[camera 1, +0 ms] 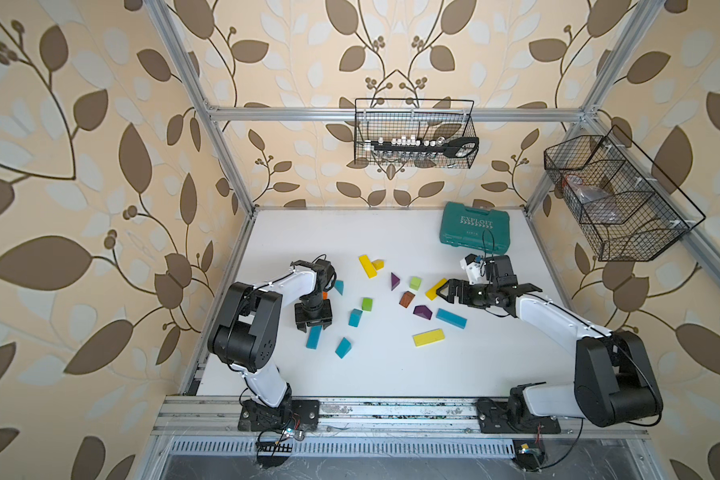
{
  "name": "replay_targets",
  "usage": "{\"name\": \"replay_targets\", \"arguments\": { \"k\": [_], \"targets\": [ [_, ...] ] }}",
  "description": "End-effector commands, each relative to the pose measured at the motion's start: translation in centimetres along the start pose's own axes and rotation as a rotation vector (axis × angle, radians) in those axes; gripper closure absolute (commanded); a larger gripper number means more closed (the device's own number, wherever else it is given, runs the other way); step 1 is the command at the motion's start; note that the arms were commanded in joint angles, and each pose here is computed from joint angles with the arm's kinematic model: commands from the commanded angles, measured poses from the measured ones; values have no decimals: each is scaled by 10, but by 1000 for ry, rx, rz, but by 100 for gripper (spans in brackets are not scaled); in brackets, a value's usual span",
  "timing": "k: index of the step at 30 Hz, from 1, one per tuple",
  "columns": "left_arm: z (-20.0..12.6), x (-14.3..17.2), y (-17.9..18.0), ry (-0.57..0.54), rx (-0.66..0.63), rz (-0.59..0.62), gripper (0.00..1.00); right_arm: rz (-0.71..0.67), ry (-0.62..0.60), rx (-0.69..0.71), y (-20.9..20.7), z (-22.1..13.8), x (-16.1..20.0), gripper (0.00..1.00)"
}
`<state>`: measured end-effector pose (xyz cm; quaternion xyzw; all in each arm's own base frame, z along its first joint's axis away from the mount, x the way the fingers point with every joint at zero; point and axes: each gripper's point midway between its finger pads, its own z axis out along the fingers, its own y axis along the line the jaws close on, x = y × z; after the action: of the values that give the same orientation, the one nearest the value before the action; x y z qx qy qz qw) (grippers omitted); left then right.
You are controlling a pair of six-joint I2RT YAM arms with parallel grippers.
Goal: Assemble a small pinwheel with building blocks
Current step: Assemble the building block at the center of the board.
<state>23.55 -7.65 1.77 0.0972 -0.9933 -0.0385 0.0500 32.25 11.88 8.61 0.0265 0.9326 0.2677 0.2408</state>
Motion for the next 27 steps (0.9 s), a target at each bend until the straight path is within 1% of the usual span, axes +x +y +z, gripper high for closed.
{"name": "replay_targets", "arguments": {
  "k": [1,7,10,13,17,20,27],
  "targets": [
    [2,3,-5,21,32,7,48,6,4,18,-5,3,1,1],
    [1,-1,-10,24,48,16,48,6,8,22,-6,4,1,0],
    [2,-4,-14,25,60,20,54,8,11,22,-7,4,2,0],
    [6,-6,-12,36,38,9,58,8,10,23,-7,4,1,0],
    [9,-5,-6,48,8,-1,59,7,9,23,-7,4,1,0],
    [10,-5,-3,48,7,-11,61,9,15,23,-7,5,2,0],
    [9,-5,1,49,6,-6,62,11,17,22,-7,6,2,0]
  ]
}}
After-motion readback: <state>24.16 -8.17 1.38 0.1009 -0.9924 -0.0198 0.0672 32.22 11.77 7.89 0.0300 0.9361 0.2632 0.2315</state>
